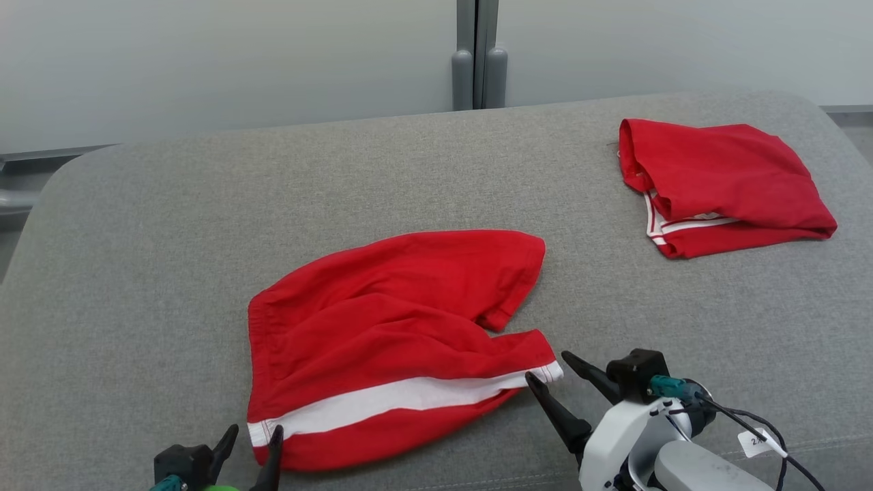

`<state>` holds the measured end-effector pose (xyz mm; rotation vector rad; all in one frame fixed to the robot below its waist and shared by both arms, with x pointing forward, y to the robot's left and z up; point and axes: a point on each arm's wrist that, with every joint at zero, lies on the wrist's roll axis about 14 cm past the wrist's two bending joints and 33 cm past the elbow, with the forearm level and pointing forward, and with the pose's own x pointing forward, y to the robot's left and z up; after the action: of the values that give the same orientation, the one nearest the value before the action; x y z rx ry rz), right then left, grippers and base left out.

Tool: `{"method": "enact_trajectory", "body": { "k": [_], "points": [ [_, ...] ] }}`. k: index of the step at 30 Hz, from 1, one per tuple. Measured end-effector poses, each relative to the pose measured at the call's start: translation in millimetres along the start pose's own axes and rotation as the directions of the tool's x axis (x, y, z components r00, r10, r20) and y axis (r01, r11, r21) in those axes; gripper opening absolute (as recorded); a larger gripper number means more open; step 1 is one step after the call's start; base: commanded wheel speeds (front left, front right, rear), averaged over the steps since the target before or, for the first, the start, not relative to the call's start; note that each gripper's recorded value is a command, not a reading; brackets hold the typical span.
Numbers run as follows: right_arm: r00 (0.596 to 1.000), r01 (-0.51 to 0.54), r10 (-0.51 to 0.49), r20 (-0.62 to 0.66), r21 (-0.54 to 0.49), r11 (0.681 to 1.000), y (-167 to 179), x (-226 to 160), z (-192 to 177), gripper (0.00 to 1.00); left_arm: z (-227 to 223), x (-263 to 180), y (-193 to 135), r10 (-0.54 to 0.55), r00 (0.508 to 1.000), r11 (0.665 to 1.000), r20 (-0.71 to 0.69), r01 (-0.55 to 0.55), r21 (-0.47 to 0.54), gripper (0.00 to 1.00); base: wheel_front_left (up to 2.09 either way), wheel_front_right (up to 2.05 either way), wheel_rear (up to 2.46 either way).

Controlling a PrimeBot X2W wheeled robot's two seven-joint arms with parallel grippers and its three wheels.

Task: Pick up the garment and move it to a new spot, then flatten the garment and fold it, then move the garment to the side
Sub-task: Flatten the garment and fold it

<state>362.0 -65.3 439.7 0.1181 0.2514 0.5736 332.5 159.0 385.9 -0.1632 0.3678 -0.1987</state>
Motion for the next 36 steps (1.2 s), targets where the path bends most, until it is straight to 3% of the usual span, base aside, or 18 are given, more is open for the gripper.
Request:
{"method": "enact_trajectory", "body": {
  "k": [1,2,3,4,5,6,7,8,9,19,24,36],
  "points": [
    [1.000,-0.002,0.002,-0.002,-0.001,1.000,1,0,-1,0.99,0,0,-1,-0.001,1.000,1.000,-0.001,0.001,0.000,0.89,0.00,0.00,0.00],
    [1.000,-0.004,0.004,-0.004,-0.001,1.000,2,-1,-2,0.75,1,0,-1,-0.002,1.000,1.000,0.000,0.002,0.000,0.89,0.00,0.00,0.00],
    [1.000,-0.006,0.006,-0.006,0.000,1.000,2,-1,-3,0.55,0,-1,-2,-0.004,1.000,1.000,-0.004,0.004,-0.001,0.80,0.00,0.00,0.00],
    [1.000,-0.008,0.008,-0.006,0.000,1.000,3,-1,-3,0.43,0,-1,-4,-0.008,1.000,1.000,-0.009,0.008,-0.004,0.59,0.00,0.00,0.00],
    [1.000,-0.010,0.010,-0.008,-0.001,1.000,4,-1,-2,0.35,-1,-2,-5,-0.012,1.000,1.000,-0.013,0.012,-0.007,0.45,0.00,0.00,0.00],
    [1.000,-0.012,0.012,-0.007,-0.003,1.000,4,-1,-2,0.09,-2,-2,-7,-0.016,1.000,1.000,-0.017,0.016,-0.010,0.30,0.00,0.00,0.00],
    [1.000,-0.014,0.014,-0.006,-0.003,1.000,5,-1,-1,0.09,-4,-3,-9,-0.020,0.999,1.000,-0.027,0.020,-0.010,0.30,0.00,0.00,0.00],
    [1.000,-0.014,0.014,-0.006,-0.003,1.000,5,-1,-1,0.00,-4,-3,-9,-0.020,0.999,1.000,-0.027,0.020,-0.010,0.07,0.00,0.00,0.00],
    [1.000,-0.015,0.015,-0.008,-0.004,1.000,5,-1,-2,0.00,-4,-3,-10,-0.021,0.999,1.000,-0.025,0.020,-0.018,0.00,0.00,0.00,0.00],
    [1.000,-0.011,0.011,0.004,-0.002,1.000,4,-3,3,0.00,1,-1,-12,-0.035,0.999,0.999,-0.005,0.035,-0.028,0.00,0.00,0.00,0.00],
    [0.999,-0.016,0.016,0.047,0.008,1.000,3,-1,17,0.00,29,2,-14,-0.056,0.994,0.998,0.089,0.056,-0.007,0.00,0.00,0.00,0.00],
    [0.985,-0.013,0.012,0.174,0.005,1.000,-22,17,80,0.00,136,24,-13,-0.151,0.947,0.980,0.284,0.106,0.166,0.00,0.00,0.00,0.00]
  ]
}}
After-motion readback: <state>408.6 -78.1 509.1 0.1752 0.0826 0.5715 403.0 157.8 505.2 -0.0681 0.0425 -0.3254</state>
